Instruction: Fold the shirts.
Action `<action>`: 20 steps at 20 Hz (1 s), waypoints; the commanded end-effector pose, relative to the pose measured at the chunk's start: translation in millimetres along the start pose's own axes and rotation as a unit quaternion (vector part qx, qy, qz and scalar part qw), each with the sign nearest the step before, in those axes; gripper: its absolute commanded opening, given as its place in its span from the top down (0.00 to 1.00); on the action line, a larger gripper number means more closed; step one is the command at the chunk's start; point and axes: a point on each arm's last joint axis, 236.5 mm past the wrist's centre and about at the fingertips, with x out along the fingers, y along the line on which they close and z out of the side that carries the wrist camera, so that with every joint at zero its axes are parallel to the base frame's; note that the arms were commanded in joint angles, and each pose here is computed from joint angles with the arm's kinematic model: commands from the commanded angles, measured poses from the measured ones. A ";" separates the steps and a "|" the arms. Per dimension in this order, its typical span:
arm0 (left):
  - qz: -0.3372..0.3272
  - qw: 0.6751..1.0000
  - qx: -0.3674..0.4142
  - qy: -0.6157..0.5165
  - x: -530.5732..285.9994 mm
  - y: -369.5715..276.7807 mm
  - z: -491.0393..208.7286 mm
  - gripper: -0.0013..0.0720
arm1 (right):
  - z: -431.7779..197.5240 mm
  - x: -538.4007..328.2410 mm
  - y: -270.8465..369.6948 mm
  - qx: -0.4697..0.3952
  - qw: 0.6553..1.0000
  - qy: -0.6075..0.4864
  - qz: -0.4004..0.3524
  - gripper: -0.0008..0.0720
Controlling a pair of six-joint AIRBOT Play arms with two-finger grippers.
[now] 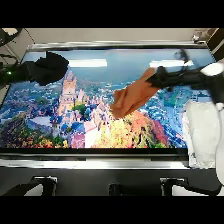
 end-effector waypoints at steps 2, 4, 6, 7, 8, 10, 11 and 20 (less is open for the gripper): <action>0.002 1.000 0.005 0.002 4.6 4.4 -0.1 0.95 | 45.6 -131.2 3.9 0.012 0.991 -0.105 -0.077 0.93; 0.002 1.000 0.003 0.004 6.4 5.9 -0.7 0.95 | 58.1 -179.3 -15.9 0.022 0.981 -0.146 -0.123 0.93; 0.002 1.000 0.012 0.005 7.2 6.5 -1.0 0.95 | 66.5 -222.4 -46.9 0.044 0.968 -0.182 -0.168 0.93; 0.002 1.000 0.014 0.005 7.2 6.5 -1.0 0.95 | 68.0 -243.3 -66.1 0.061 0.959 -0.199 -0.191 0.93; 0.002 1.000 0.014 0.005 7.2 6.5 -1.1 0.95 | 67.8 -262.1 -82.7 0.077 0.951 -0.213 -0.209 0.93; 0.002 1.000 0.014 0.005 7.2 6.5 -1.1 0.95 | 64.3 -297.8 -110.7 0.108 0.936 -0.239 -0.236 0.93; 0.002 1.000 0.014 0.005 7.2 6.5 -1.1 0.95 | 61.4 -313.7 -121.3 0.122 0.929 -0.251 -0.244 0.93; 0.002 1.000 0.014 0.005 7.2 6.5 -1.0 0.95 | 45.4 -370.0 -148.6 0.194 0.896 -0.303 -0.259 0.93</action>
